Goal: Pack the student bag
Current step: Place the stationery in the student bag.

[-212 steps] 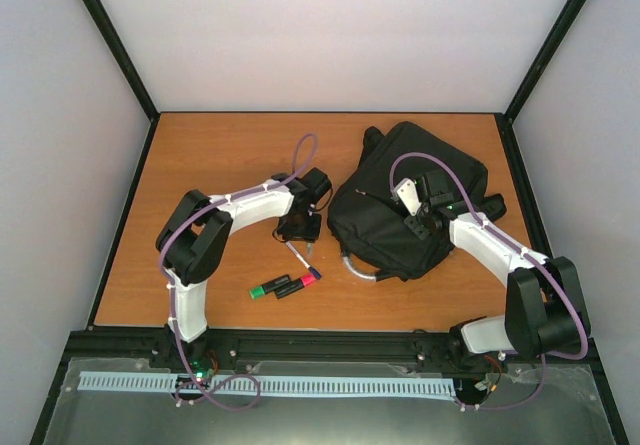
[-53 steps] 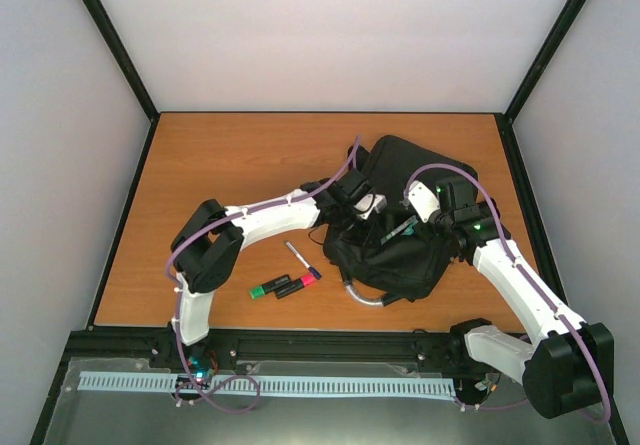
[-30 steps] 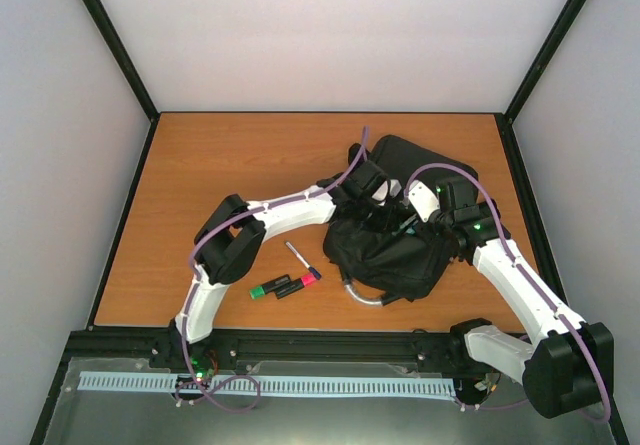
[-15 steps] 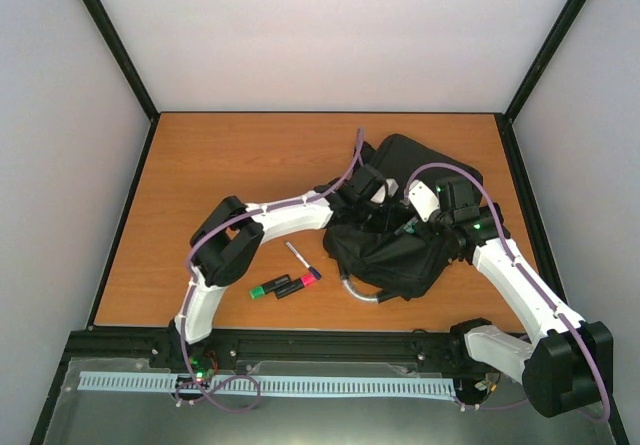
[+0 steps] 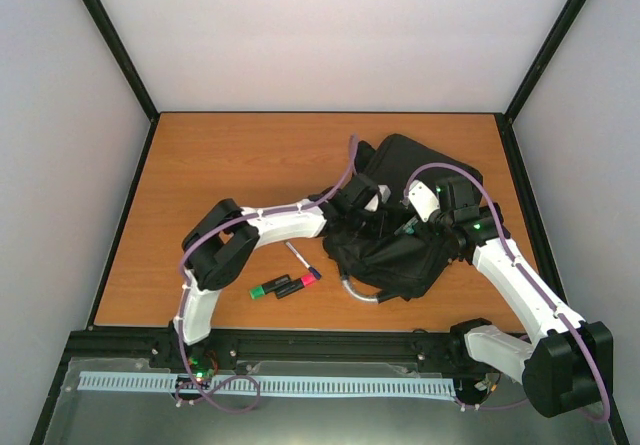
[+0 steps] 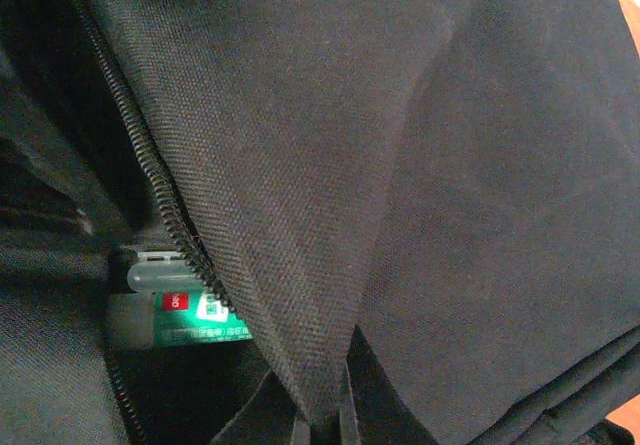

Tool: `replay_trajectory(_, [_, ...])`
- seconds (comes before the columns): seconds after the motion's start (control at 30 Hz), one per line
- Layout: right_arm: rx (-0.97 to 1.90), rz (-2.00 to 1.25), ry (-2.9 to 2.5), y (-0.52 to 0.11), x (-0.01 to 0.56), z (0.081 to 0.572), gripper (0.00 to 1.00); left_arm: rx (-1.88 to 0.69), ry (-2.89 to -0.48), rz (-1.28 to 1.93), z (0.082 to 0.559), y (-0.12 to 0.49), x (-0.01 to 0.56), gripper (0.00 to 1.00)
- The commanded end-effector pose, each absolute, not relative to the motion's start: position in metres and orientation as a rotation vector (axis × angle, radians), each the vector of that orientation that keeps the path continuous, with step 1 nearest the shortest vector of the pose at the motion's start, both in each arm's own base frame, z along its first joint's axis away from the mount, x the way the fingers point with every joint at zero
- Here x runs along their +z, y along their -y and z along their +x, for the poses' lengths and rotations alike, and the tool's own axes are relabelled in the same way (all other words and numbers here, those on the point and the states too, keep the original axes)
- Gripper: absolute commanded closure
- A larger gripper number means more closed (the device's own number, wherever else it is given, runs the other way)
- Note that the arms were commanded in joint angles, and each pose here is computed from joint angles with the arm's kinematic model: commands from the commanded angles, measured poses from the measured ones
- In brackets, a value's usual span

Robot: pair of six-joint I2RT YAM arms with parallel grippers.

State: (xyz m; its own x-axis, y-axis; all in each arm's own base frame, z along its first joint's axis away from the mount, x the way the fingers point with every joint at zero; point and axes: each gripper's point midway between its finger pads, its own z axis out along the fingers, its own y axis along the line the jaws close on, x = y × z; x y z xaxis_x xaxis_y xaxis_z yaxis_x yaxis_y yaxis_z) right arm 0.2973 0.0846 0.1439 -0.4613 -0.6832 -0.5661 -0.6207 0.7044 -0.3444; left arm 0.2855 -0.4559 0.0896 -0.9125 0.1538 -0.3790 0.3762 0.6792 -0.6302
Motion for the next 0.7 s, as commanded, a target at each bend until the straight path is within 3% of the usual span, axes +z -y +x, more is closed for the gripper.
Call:
replay_trajectory(0.0, [-0.062, -0.995, -2.136, -0.097, 0.156, 0.303, 0.97, -1.133, -2.547, 0.445, 0.291, 0.487, 0.09, 0.99])
replay_trajectory(0.27, [-0.068, -0.994, -2.141, -0.096, 0.155, 0.303, 0.97, -1.184, -2.441, 0.431, 0.304, 0.517, 0.1, 0.99])
replay_trajectory(0.53, [-0.071, -0.995, -2.15, -0.095, 0.152, 0.304, 0.97, -1.165, -2.394, 0.459, 0.293, 0.497, 0.126, 0.98])
replay_trajectory(0.6, [-0.07, -0.996, -2.147, -0.096, 0.153, 0.304, 0.97, -1.153, -2.406, 0.493, 0.287, 0.491, 0.131, 0.93])
replay_trajectory(0.63, [-0.068, -0.998, -2.147, -0.096, 0.153, 0.304, 0.97, -1.153, -2.411, 0.518, 0.282, 0.488, 0.134, 0.87])
replay_trajectory(0.67, [-0.067, -0.998, -2.147, -0.096, 0.152, 0.303, 0.97, -1.139, -2.436, 0.545, 0.277, 0.484, 0.131, 0.75])
